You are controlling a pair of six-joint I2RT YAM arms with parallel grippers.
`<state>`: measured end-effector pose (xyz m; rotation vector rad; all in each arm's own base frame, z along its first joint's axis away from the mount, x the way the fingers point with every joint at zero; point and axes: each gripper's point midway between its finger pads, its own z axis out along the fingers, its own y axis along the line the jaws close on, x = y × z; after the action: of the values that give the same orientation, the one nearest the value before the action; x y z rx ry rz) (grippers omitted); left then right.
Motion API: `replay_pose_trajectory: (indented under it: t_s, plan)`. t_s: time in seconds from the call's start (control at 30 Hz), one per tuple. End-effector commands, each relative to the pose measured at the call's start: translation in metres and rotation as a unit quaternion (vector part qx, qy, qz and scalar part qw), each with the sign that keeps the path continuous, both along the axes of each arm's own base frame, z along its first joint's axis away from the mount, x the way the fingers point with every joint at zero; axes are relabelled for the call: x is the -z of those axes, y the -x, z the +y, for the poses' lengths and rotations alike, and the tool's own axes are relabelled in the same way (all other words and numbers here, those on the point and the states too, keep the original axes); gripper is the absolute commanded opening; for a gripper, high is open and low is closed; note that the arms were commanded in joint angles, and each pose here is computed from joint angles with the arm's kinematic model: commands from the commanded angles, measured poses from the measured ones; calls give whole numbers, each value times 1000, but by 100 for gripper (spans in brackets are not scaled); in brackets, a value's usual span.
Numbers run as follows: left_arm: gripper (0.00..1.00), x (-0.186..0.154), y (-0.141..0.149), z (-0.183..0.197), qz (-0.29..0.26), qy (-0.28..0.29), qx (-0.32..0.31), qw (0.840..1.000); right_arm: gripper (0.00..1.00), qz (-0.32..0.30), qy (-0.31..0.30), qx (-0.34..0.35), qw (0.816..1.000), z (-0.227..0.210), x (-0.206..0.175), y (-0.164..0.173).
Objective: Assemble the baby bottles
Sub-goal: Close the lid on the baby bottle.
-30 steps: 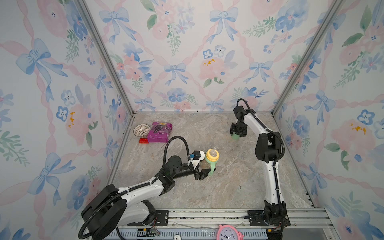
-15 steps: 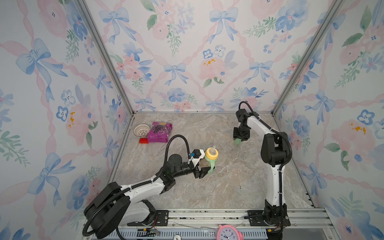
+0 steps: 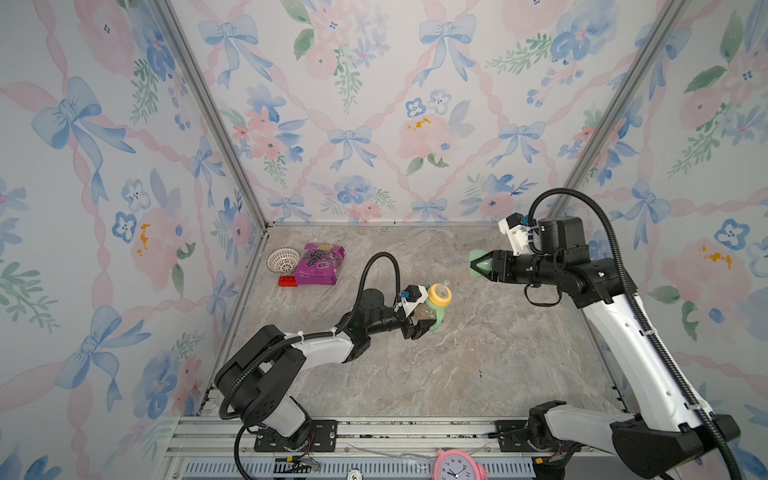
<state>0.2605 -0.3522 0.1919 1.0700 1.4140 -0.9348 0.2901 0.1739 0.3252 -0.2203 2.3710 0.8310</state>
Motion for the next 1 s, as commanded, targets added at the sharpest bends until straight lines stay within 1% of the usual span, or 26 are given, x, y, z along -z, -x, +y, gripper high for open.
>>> replay_pose_trajectory:
  t_s: [0.0, 0.1, 0.2, 0.37, 0.5, 0.6, 0.73, 0.87, 0.97]
  plan:
    - [0, -20, 5, -9, -47, 21, 20, 998, 54, 44, -6, -65, 997, 21, 15, 25]
    - [0, -16, 6, -11, -49, 10, 20, 999, 54, 64, 2, -88, 994, 31, 19, 31]
    - [0, -14, 5, -11, -49, 7, 17, 999, 53, 80, 31, -115, 990, 39, 29, 38]
    - [0, -13, 6, -12, -49, 3, 19, 999, 54, 87, 39, -129, 987, 44, 32, 45]
    - [0, -9, 7, -13, -47, -3, 20, 999, 53, 82, 53, -117, 988, 39, 31, 42]
    - [0, -4, 6, -12, -43, -10, 20, 999, 53, 73, 52, -102, 991, 34, 20, 40]
    - [0, -2, 5, -12, -40, -11, 19, 999, 54, 67, 41, -114, 990, 39, 6, 46]
    - [0, -3, 5, -15, -39, -10, 24, 999, 54, 80, 58, -132, 986, 45, 15, 52]
    - [0, -3, 5, -15, -40, -9, 24, 999, 54, 93, 79, -128, 984, 41, 29, 50]
